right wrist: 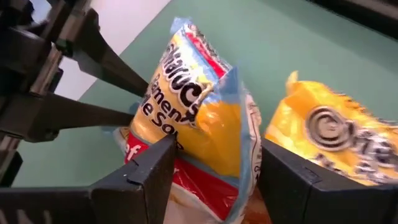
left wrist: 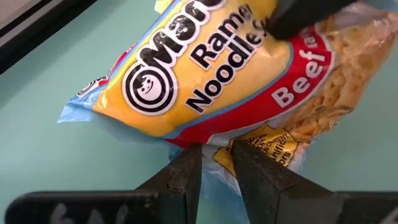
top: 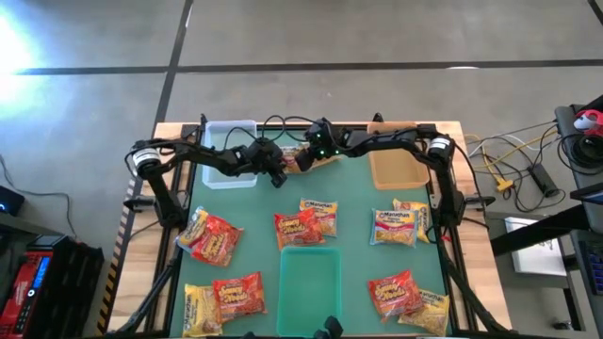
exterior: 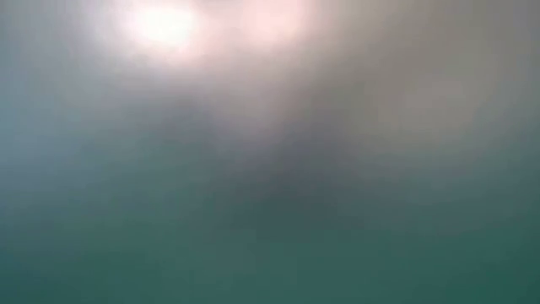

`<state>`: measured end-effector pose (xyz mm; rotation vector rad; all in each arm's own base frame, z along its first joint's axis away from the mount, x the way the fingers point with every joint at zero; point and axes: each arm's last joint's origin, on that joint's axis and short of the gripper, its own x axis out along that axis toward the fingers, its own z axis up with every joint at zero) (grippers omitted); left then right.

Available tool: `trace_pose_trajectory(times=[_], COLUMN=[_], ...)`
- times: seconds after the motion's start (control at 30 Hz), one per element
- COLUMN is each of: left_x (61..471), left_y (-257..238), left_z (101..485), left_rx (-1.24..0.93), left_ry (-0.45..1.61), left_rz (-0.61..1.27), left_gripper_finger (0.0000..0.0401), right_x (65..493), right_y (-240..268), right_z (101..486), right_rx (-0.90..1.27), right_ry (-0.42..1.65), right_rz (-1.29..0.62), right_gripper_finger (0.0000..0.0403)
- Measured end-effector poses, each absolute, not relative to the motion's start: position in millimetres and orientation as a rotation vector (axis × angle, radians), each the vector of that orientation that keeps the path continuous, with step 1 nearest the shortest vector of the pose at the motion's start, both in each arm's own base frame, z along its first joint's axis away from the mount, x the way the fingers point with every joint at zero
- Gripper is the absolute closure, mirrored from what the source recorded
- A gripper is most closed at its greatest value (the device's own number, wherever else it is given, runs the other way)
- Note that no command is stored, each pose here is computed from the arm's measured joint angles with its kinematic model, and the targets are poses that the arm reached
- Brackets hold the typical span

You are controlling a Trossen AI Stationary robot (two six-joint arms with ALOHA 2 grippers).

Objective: Sort Maruchan noodles
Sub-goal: Put the blue noodle pack into the yellow bin

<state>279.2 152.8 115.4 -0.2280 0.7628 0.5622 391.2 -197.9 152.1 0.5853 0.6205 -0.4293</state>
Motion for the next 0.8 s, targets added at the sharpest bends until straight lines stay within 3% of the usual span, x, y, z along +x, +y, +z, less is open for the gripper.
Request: trace_pose_trajectory(times=[0.5, 0.8], left_x=[279.4, 278.6], left_y=[152.7, 151.9], left_z=[116.2, 122.5], left_rx=[-0.233, -0.243], left_ry=[0.757, 0.737], left_rz=[0.562, 0.561], left_gripper_finger=[0.0321, 0.0321], right_x=[400.6, 400.6], right_y=[-193.0, -193.2], right_z=[146.9, 147.1], right_rx=[0.549, 0.552], right_ry=[0.578, 0.575], right_rz=[-0.35, -0.351], right_gripper_finger=[0.0219, 0.0336])
